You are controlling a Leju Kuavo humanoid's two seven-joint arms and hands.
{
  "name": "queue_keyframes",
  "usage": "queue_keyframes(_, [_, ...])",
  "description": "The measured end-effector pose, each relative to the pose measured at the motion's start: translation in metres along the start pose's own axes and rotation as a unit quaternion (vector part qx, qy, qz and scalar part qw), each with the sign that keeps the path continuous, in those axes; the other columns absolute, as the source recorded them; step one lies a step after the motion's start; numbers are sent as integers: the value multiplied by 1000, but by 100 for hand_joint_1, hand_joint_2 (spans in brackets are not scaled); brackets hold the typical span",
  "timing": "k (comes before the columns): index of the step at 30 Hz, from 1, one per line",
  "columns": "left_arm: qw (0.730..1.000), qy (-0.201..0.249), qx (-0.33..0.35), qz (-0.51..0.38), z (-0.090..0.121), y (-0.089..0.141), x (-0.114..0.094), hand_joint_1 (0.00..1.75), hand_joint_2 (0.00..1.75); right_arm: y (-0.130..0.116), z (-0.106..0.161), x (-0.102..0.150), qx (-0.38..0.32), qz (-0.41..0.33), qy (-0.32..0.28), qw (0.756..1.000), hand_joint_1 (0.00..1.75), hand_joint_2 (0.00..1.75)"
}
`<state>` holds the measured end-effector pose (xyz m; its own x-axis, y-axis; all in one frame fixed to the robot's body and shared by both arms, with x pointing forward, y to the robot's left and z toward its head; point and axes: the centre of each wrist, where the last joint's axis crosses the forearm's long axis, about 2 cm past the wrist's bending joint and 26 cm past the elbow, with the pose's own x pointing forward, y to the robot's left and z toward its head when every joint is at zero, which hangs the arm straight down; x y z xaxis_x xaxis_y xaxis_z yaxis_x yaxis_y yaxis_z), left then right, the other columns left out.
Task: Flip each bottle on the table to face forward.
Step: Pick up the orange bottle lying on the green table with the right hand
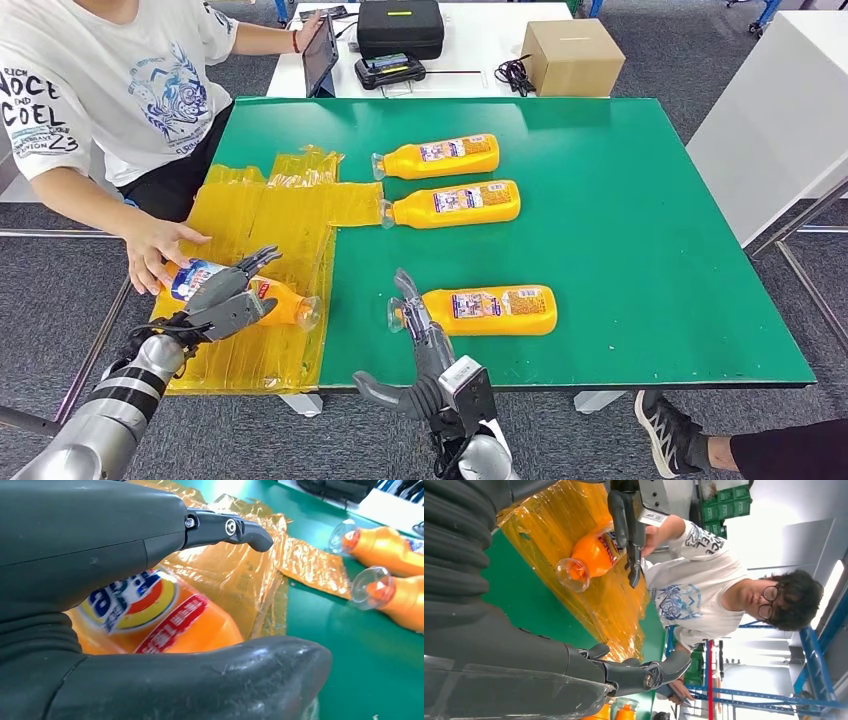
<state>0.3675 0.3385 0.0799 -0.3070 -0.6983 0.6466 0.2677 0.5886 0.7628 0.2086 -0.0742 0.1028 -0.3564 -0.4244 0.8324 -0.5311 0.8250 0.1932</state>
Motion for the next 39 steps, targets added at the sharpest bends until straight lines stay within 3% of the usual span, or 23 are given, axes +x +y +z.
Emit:
queue_keyframes(6, [999, -16, 34, -5, 1, -2, 4, 0, 0, 0, 1, -2, -1, 0, 4, 1000, 0, 175])
queue_keyframes(16, [962, -74, 263, -11, -17, -7, 41, 0, 0, 0, 2, -4, -6, 7, 17, 1000, 0, 175])
queue_keyframes(21, [923, -70, 362, 108, -21, -8, 63, 0, 0, -3, 2, -3, -13, 85, 24, 996, 0, 175])
queue_keyframes(27, [901, -75, 394, 164, -20, -12, 78, 0, 0, -5, 2, 2, -14, 117, 23, 993, 0, 175])
queue_keyframes(39, [894, -77, 406, 172, -18, -12, 82, 0, 0, -5, 1, 3, -15, 117, 21, 993, 0, 175])
